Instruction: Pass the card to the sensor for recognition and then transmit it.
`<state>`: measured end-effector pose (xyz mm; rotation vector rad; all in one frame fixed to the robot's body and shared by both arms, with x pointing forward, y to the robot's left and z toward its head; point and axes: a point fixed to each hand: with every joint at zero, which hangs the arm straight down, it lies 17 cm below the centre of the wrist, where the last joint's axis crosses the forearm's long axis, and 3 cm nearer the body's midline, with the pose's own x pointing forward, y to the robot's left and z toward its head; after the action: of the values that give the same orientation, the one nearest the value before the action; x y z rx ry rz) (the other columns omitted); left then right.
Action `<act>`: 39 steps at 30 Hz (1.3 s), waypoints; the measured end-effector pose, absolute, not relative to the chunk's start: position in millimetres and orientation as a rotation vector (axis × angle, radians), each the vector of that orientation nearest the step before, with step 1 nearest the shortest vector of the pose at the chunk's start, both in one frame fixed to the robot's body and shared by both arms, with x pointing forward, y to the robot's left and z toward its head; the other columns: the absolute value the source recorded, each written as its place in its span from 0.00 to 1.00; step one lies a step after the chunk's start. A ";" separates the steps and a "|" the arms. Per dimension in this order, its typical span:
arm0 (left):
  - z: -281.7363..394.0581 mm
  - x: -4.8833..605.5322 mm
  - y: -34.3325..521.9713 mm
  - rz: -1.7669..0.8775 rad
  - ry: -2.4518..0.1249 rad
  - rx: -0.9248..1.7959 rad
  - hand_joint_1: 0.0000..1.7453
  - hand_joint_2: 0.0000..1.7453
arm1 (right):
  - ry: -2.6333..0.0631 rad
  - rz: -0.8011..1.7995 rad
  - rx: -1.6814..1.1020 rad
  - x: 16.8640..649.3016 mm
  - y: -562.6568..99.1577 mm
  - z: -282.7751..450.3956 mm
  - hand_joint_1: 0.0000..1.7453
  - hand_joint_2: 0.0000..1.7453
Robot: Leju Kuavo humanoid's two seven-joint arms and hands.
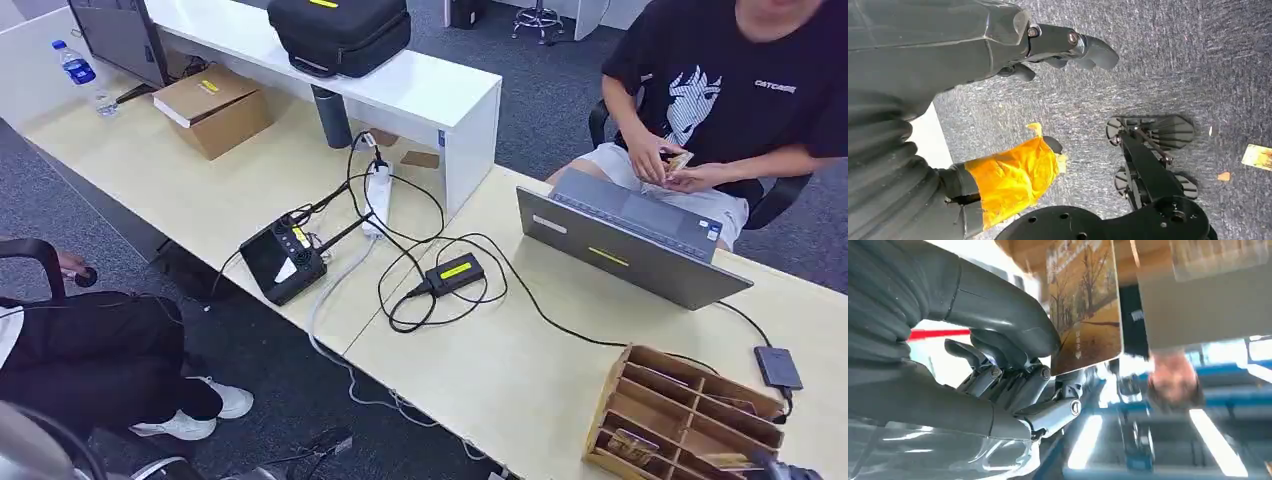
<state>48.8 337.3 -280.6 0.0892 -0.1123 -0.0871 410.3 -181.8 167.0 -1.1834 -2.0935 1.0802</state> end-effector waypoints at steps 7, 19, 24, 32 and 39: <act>-280.0 54.7 336.1 -0.102 -0.118 0.085 0.00 1.00 | -2.219 0.866 -1.218 426.3 -187.8 233.9 1.00 1.00; -278.9 63.9 335.0 -0.130 -0.108 0.083 0.00 1.00 | -2.253 0.653 -1.174 469.8 -182.8 302.2 1.00 1.00; -277.9 71.7 334.9 -0.147 -0.103 0.084 0.00 1.00 | -2.204 0.682 -1.084 506.1 -167.9 319.1 1.00 1.00; -274.5 93.7 327.4 -0.212 -0.091 0.080 0.00 1.00 | -1.873 0.860 -0.843 611.1 -106.2 331.0 1.00 1.00; -274.6 93.6 325.2 -0.218 -0.088 0.079 0.00 1.00 | -1.813 0.857 -0.770 617.8 -85.5 324.2 0.00 1.00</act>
<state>93.6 325.2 -274.6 0.0787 -0.0882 -0.2179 617.8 -85.5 324.2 -0.7698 -1.8131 0.8565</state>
